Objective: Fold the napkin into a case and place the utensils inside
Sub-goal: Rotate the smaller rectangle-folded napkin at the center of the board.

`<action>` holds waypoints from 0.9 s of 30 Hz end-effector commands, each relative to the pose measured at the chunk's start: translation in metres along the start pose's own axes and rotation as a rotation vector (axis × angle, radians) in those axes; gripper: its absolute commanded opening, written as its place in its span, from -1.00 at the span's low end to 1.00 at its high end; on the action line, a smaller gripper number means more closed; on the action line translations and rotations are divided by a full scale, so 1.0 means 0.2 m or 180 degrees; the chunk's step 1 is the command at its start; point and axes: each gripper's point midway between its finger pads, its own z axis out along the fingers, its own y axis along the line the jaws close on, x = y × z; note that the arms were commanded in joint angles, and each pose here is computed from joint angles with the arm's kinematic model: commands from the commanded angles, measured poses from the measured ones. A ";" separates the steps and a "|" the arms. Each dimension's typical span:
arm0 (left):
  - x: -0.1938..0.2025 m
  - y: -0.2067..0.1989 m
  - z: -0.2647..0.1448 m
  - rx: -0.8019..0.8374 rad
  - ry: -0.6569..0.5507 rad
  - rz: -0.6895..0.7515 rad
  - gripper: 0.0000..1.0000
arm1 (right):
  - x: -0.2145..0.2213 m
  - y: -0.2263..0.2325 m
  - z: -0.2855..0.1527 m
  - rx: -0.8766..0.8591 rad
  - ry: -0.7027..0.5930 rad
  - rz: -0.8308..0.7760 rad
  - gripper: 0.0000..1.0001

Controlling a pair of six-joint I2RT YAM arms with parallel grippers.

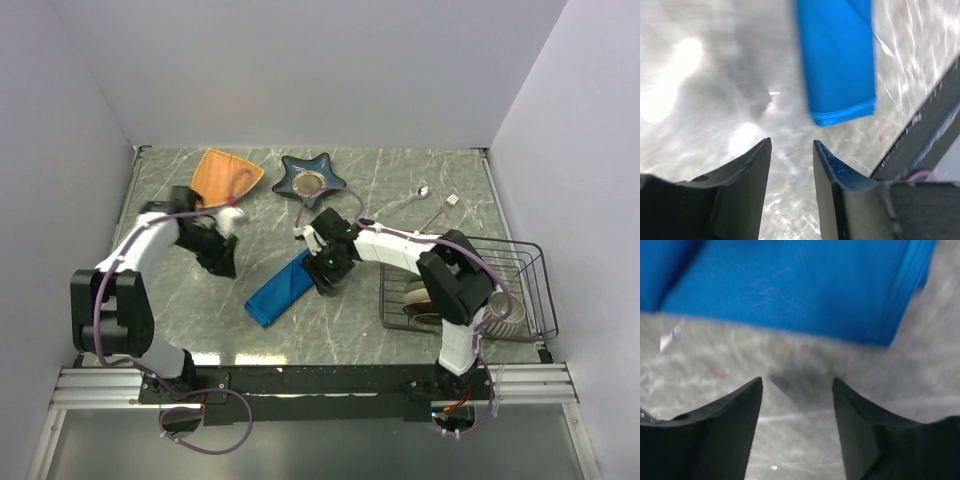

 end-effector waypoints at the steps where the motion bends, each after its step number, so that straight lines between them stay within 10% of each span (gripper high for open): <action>1: -0.16 0.10 -0.25 -0.0055 -0.0799 -0.0311 -0.03 | -0.27 -0.08 0.06 0.0122 -0.0382 -0.0560 0.52; 17: -0.27 0.25 -0.51 -0.0549 -0.1476 -0.0451 0.08 | -0.74 0.07 0.05 -0.0359 -0.0756 -0.1512 0.75; 27: -0.76 0.51 -1.11 -0.1957 -0.2551 0.0102 0.99 | -1.00 -0.30 -1.07 0.0502 -0.1773 -0.0302 1.00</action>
